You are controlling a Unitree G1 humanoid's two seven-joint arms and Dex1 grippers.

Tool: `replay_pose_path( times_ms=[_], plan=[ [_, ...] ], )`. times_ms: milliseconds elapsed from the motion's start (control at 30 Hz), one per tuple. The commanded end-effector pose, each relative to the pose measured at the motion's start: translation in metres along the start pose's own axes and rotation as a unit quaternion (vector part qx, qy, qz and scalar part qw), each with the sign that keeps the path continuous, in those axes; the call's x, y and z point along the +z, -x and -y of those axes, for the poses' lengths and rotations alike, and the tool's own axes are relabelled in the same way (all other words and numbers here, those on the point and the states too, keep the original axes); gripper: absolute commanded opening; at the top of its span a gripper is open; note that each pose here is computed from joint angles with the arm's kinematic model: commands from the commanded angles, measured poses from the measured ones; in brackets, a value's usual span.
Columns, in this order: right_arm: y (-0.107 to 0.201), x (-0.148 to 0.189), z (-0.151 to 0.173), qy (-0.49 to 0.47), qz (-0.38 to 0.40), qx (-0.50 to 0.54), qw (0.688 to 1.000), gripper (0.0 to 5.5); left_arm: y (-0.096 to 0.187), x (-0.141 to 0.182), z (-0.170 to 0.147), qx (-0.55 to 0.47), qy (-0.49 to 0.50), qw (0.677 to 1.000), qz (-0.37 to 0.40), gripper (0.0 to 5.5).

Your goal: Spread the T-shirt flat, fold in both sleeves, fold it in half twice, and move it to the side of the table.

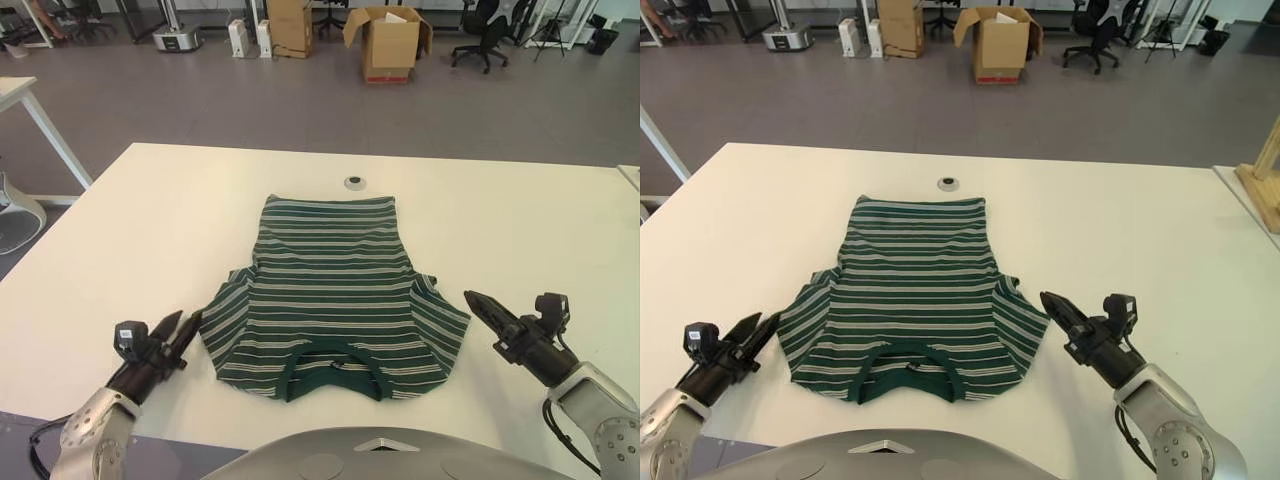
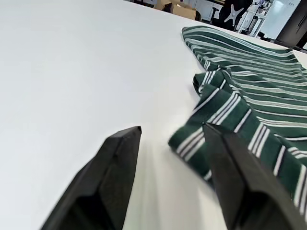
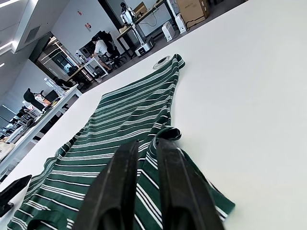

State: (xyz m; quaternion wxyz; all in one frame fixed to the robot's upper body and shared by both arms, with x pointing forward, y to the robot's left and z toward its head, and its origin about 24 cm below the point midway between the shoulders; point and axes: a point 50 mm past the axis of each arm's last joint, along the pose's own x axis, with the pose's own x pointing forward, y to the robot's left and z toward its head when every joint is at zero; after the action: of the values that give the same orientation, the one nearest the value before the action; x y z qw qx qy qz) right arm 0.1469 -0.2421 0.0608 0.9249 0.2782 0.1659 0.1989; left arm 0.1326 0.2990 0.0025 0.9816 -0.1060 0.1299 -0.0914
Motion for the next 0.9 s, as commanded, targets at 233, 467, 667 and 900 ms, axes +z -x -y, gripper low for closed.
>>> replay_pose_path(
  times_ms=[233, 467, 667, 900],
  plan=[
    [-0.004, 0.006, 0.010, 0.020, -0.013, -0.015, 1.000, 0.68, 0.018, -0.099, -0.037, 0.024, 0.084, 0.980, -0.178, 2.37],
    [-0.001, -0.005, 0.007, 0.008, -0.020, -0.021, 1.000, 0.68, 0.016, -0.103, -0.037, -0.045, 0.107, 0.958, -0.264, 2.37],
    [-0.004, -0.023, 0.004, -0.010, -0.024, -0.026, 0.999, 0.68, -0.068, -0.033, -0.063, 0.049, -0.009, 0.973, -0.224, 2.37],
    [-0.013, -0.028, 0.004, -0.012, -0.035, -0.016, 0.999, 0.68, -0.155, 0.167, 0.032, -0.167, -0.005, 0.985, -0.033, 2.37]
  ],
)
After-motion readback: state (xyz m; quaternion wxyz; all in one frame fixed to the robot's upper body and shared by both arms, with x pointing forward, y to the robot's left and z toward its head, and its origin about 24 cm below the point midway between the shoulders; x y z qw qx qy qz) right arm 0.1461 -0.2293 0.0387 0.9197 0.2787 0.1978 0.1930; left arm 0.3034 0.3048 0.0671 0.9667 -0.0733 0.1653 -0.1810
